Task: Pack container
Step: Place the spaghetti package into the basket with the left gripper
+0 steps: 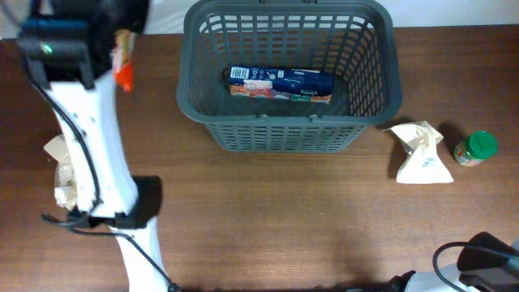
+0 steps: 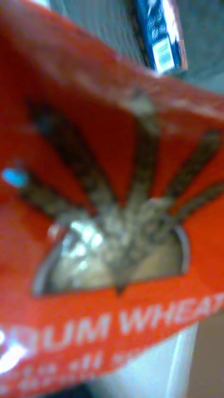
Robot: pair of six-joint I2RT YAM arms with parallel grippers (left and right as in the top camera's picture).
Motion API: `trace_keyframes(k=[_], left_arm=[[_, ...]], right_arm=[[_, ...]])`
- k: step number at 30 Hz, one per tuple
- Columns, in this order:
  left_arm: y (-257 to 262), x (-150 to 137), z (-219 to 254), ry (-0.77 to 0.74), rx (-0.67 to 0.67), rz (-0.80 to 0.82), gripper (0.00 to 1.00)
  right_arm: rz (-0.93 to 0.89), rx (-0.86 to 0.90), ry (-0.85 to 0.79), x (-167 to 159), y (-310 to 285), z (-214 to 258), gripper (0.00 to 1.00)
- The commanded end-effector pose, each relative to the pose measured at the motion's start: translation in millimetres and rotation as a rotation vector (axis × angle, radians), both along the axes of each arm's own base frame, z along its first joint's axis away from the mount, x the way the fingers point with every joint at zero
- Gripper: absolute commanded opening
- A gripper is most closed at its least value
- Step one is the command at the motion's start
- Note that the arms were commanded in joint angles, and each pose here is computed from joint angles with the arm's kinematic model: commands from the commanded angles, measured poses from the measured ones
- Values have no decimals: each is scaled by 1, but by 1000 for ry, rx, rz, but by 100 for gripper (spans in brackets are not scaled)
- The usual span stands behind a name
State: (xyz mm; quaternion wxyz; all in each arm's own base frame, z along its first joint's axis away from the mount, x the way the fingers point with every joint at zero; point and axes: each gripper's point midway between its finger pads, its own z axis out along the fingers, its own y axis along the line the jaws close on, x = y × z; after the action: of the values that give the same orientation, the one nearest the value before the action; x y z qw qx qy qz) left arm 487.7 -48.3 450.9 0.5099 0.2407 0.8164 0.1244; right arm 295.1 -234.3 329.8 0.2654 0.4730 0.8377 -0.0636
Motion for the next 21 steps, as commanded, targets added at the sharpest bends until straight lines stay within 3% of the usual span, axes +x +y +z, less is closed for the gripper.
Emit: trace_keyframes(k=[1,2,4,8,11,13,15,18,21], left_arm=[[-97,-36,33,-156,526,-378,1],[-124,-40,25,-155,602,-452,2],[-174,-42,-8,-111,619,-590,1],[-244,-31,-127,142,653,-810,2],[-262,-32,-191,289,670,-859,2],[-271,-36,-263,451,676,-881,2],[-268,-42,-296,534,690,-894,5],[-260,-42,-322,598,720,-884,49],[-251,-27,-309,558,729,-774,58]], right_arm=[[-9,4,-5,1,-1,0,99],[-9,4,-5,1,-1,0,99],[-9,4,-5,1,-1,0,99],[-9,4,-5,1,-1,0,99],[-9,4,-5,1,-1,0,99],[-9,4,-5,1,-1,0,99],[-9,4,-5,1,-1,0,99],[-9,4,-5,1,-1,0,99],[-9,4,-5,1,-1,0,99]])
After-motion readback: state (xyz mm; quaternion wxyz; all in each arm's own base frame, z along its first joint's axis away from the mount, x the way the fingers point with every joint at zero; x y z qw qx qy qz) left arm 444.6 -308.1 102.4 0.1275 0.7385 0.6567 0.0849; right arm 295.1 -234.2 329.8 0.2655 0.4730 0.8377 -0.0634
